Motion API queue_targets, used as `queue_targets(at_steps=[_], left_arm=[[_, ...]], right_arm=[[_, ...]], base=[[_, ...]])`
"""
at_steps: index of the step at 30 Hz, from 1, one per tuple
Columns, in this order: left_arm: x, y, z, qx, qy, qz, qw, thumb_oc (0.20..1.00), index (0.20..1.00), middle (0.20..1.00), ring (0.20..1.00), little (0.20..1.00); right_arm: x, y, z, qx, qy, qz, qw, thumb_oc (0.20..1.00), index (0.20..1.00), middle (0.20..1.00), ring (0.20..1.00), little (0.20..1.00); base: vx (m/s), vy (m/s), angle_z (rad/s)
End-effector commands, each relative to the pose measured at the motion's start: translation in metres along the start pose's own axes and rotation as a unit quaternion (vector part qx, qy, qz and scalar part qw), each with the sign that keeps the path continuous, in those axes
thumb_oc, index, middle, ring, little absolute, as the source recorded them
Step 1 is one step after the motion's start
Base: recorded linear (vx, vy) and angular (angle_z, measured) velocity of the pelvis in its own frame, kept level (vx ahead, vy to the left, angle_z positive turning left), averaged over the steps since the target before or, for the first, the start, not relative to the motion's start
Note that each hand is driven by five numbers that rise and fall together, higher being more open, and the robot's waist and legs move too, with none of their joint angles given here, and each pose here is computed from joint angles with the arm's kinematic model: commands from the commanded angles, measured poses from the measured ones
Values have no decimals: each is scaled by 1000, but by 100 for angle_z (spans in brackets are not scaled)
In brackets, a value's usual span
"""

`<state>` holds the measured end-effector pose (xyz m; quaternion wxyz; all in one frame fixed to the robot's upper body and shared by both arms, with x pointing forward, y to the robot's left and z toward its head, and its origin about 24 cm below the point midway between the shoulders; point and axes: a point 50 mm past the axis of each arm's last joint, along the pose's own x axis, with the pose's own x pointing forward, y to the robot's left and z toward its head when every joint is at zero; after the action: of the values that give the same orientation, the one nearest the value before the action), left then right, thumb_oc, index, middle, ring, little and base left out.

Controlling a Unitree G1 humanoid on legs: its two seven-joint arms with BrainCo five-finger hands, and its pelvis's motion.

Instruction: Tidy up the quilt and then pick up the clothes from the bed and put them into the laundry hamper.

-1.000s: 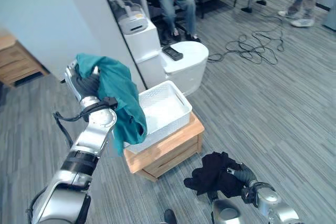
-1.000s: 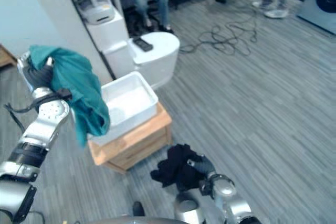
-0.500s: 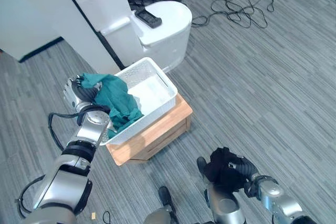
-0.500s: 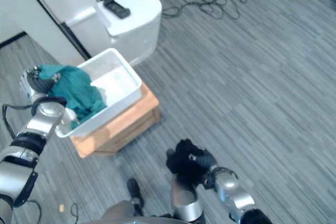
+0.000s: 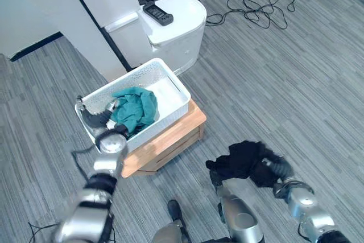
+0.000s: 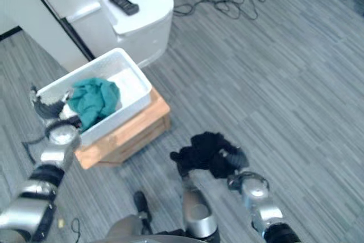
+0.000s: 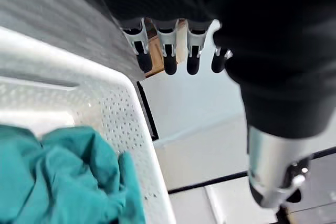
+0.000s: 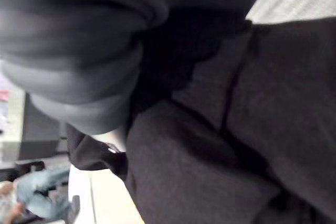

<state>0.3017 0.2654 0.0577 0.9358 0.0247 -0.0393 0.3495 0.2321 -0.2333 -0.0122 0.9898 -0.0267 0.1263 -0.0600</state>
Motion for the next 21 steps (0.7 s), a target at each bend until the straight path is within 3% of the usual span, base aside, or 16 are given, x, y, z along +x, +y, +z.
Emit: queue_targets(at_steps=[1,11,16,21], left_arm=[[-23,-2,3,-40,-18,-41,998,1000,1000,1000,1000,1000],[-57,25,-42,-56,103,-48,992,1000,1000,1000,1000,1000],[-70,51,-72,17,158,-60,986,1000,1000,1000,1000,1000],[-79,73,-91,44,196,-54,978,1000,1000,1000,1000,1000]], right_arm=[[10,9,88,-24,-210,26,977,200,200,200,200,200],[45,38,186,-67,-299,47,951,200,200,200,200,200],[61,48,242,-129,-310,50,941,200,200,200,200,200],[71,45,266,-150,-302,32,941,200,200,200,200,200]], base=[[-31,58,10],[-24,-25,27],[41,-30,28],[37,35,35]])
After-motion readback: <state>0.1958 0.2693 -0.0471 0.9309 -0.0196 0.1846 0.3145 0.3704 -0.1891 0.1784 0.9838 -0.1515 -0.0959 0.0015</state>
